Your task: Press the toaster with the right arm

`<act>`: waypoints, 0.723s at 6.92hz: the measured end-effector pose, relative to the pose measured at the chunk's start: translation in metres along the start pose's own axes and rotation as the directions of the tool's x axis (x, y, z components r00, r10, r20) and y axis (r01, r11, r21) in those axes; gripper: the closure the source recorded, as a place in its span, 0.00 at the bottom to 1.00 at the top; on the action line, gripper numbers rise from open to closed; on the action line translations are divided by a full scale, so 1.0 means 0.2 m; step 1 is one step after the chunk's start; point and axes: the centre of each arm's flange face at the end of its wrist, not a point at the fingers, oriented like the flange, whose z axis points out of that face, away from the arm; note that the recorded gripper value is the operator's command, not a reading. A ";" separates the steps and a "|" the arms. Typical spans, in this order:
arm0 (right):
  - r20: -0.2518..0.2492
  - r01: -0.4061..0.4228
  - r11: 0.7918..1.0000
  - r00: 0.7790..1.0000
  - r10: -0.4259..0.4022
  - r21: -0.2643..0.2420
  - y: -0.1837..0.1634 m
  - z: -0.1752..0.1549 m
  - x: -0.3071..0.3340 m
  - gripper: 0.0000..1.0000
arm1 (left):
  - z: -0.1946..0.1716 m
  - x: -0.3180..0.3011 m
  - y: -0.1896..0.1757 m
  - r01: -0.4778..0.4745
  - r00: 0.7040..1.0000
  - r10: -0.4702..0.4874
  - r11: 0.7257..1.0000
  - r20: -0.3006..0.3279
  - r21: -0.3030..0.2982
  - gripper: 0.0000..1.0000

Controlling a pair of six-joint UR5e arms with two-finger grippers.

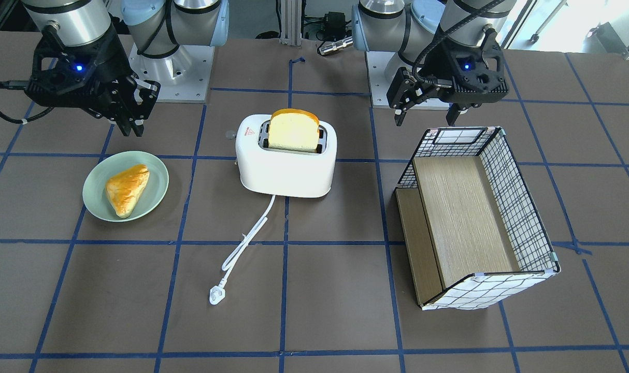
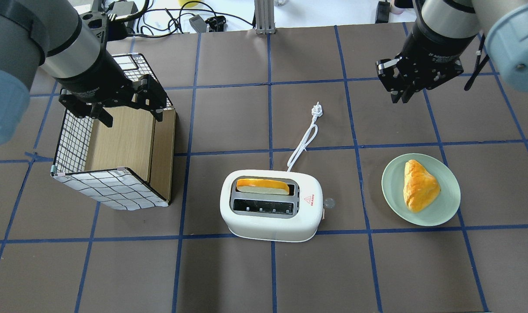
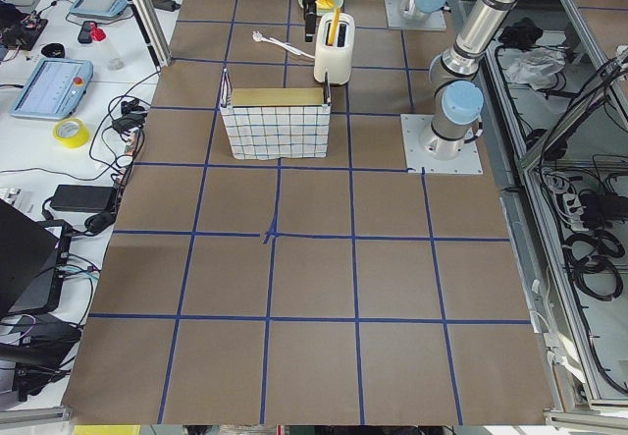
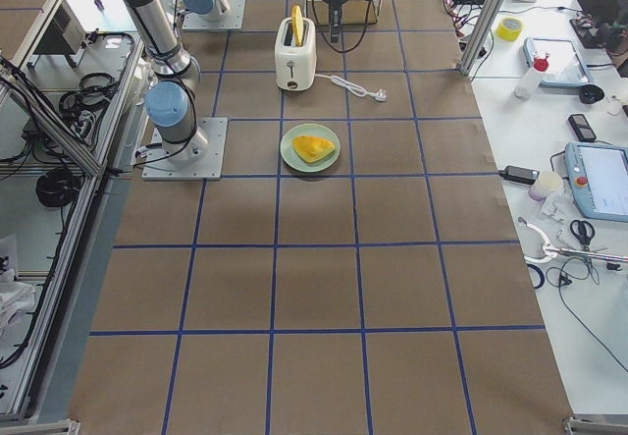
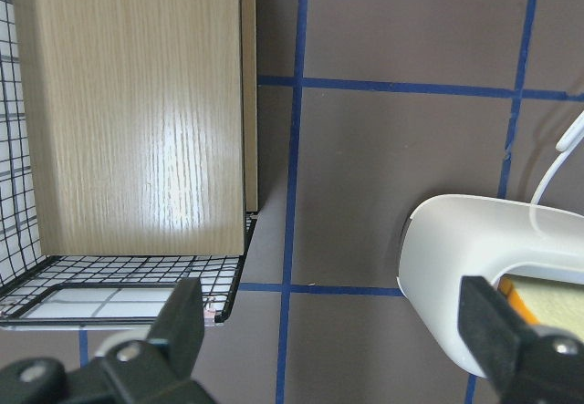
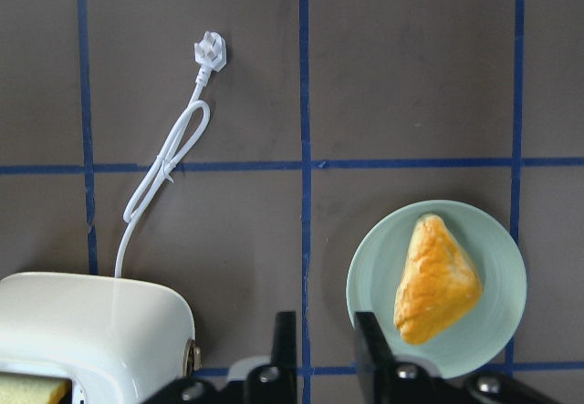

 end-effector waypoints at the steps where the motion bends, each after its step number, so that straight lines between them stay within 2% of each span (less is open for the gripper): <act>1: -0.003 0.002 0.998 1.000 -0.002 0.062 -0.04 -0.03 0.00 0.00 | 0.00 0.00 0.00 0.000 1.000 0.000 1.000 0.000 0.000 0.00; 3: -0.003 0.003 0.996 1.000 -0.003 0.089 -0.07 -0.03 0.00 0.00 | 0.00 0.00 0.00 0.000 1.000 0.000 1.000 0.000 0.000 0.00; 5: 0.007 0.004 0.998 1.000 -0.004 0.061 -0.06 -0.02 0.00 0.00 | 0.00 0.00 0.00 0.000 1.000 0.000 1.000 0.000 0.000 0.00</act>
